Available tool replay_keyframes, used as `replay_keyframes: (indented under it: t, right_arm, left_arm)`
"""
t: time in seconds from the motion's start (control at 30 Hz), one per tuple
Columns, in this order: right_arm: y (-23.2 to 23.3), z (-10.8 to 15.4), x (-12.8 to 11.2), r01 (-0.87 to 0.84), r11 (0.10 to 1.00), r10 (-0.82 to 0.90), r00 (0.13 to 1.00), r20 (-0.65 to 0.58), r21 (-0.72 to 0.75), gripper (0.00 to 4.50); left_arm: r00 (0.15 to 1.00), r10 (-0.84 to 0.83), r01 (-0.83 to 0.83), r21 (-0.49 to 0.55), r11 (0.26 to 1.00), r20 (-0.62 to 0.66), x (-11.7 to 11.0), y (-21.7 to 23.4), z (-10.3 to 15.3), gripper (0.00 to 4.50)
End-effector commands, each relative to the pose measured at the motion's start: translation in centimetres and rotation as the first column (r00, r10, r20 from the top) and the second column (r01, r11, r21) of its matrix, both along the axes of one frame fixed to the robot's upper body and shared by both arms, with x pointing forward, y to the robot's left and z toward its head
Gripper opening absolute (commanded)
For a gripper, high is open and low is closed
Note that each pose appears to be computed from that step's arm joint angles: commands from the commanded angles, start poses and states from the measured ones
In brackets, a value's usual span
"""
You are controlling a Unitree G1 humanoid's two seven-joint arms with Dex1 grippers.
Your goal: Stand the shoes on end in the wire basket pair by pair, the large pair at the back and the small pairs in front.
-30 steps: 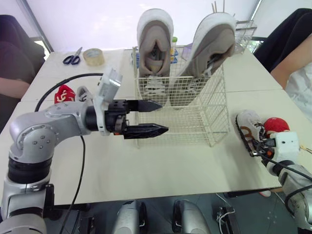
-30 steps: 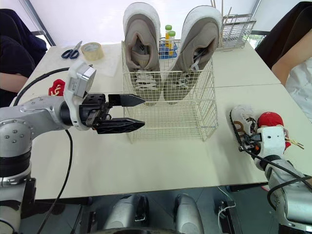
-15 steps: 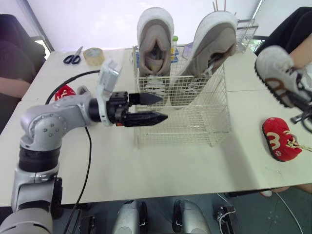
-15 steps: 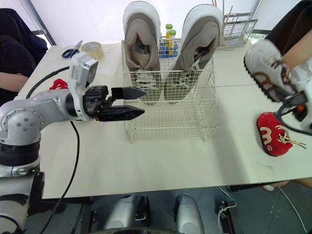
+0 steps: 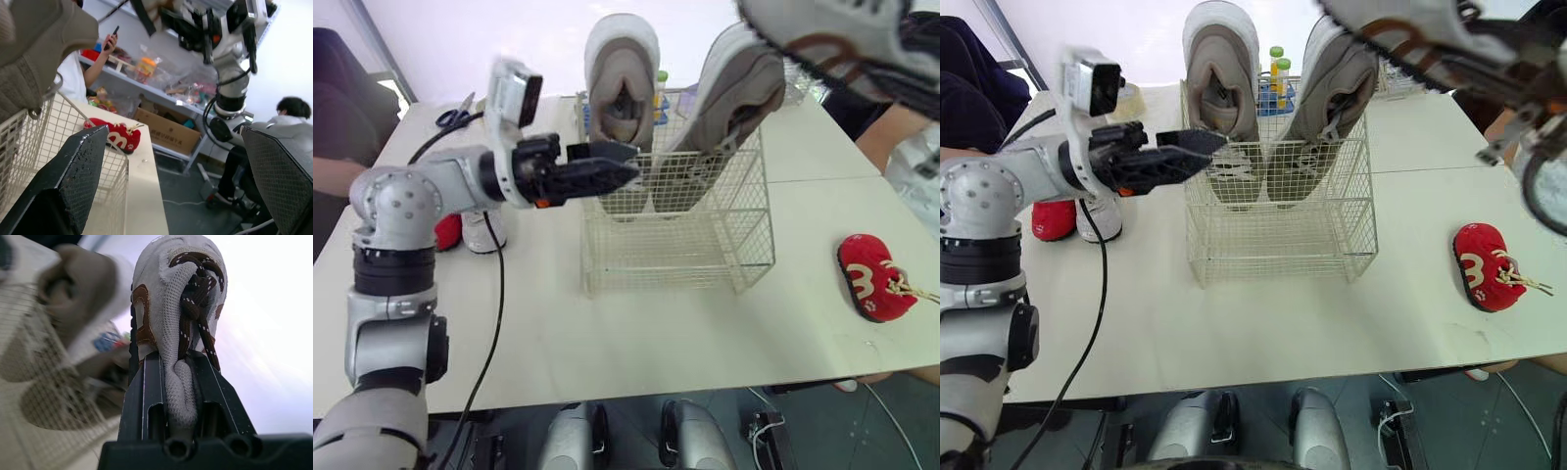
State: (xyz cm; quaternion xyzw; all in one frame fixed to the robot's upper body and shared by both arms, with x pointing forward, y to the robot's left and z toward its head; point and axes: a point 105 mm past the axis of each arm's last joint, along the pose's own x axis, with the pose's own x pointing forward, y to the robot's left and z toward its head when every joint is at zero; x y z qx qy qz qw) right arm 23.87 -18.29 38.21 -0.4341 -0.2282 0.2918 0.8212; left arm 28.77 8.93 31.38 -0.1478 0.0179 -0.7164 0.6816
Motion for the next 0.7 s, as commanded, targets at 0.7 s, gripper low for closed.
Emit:
replay_keyframes:
  t: [0.7]
  right_arm:
    - [6.5,-3.8,0.3,-0.338,0.841,0.372,0.928,-0.002,-0.422,0.06]
  left_arm:
    - [1.000,-0.012,0.012,0.008,1.000,-0.018,-0.6,0.6,1.8,4.50]
